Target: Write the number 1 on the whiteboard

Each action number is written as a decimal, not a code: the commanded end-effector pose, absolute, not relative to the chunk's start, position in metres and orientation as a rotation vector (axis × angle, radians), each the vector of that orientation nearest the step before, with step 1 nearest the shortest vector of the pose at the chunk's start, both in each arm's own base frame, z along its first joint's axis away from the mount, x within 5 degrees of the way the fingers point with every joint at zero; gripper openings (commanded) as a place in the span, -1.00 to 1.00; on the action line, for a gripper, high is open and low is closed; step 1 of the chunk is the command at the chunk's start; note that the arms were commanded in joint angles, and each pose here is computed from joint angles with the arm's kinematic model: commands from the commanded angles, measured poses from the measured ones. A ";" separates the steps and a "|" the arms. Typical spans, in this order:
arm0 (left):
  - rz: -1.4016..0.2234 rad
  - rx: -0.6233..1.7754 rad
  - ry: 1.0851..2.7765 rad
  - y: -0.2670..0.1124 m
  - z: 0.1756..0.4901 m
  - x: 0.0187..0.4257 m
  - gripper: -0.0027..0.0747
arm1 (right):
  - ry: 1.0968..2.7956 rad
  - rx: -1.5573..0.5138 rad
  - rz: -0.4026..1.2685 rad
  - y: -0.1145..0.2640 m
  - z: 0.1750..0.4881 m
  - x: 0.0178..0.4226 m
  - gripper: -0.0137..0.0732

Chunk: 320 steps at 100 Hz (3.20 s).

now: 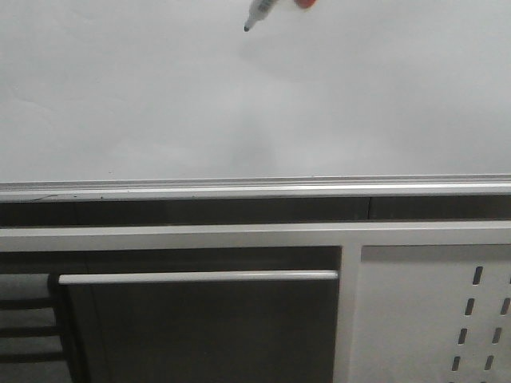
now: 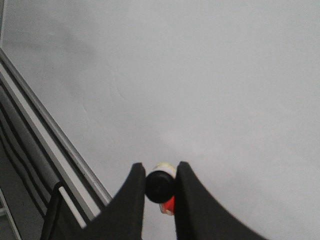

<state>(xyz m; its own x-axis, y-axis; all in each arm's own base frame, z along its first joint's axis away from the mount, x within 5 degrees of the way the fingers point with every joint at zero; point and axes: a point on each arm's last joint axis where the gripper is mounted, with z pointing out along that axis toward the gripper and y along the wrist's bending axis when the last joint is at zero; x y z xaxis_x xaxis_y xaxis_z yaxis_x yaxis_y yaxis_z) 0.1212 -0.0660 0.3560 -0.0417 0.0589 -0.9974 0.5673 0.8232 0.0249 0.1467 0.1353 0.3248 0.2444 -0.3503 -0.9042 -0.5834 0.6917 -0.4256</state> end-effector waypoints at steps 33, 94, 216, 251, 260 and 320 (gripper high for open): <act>-0.455 0.453 1.546 -0.064 0.367 0.121 -0.98 | 1.320 -0.847 0.063 0.153 0.316 0.174 -0.79; -0.450 0.457 1.545 -0.064 0.367 0.121 -0.98 | 1.359 -0.881 0.122 0.153 0.317 0.165 -0.79; -0.511 0.531 1.561 -0.070 0.364 0.116 -0.98 | 1.349 -0.890 0.192 0.144 0.330 0.146 -0.79; -0.693 0.770 1.615 -0.089 0.353 0.111 -0.97 | 1.420 -0.893 0.486 0.139 0.369 0.121 -0.79; -0.777 0.872 1.591 -0.097 0.351 0.110 -0.84 | 1.445 -0.951 0.535 0.143 0.372 0.118 -0.79; -0.984 1.038 1.597 -0.115 0.338 0.121 -0.07 | 1.534 -1.091 0.597 0.142 0.390 0.121 -0.79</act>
<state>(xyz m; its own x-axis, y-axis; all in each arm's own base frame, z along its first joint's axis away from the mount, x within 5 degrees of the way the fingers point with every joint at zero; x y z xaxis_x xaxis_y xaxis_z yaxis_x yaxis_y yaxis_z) 0.1183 -0.1113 0.3229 -0.1852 0.2422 -0.9524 0.9353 0.3408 -0.0952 0.1186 0.1413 0.3745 0.0129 -0.3620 -0.9321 -0.8867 0.4266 -0.1780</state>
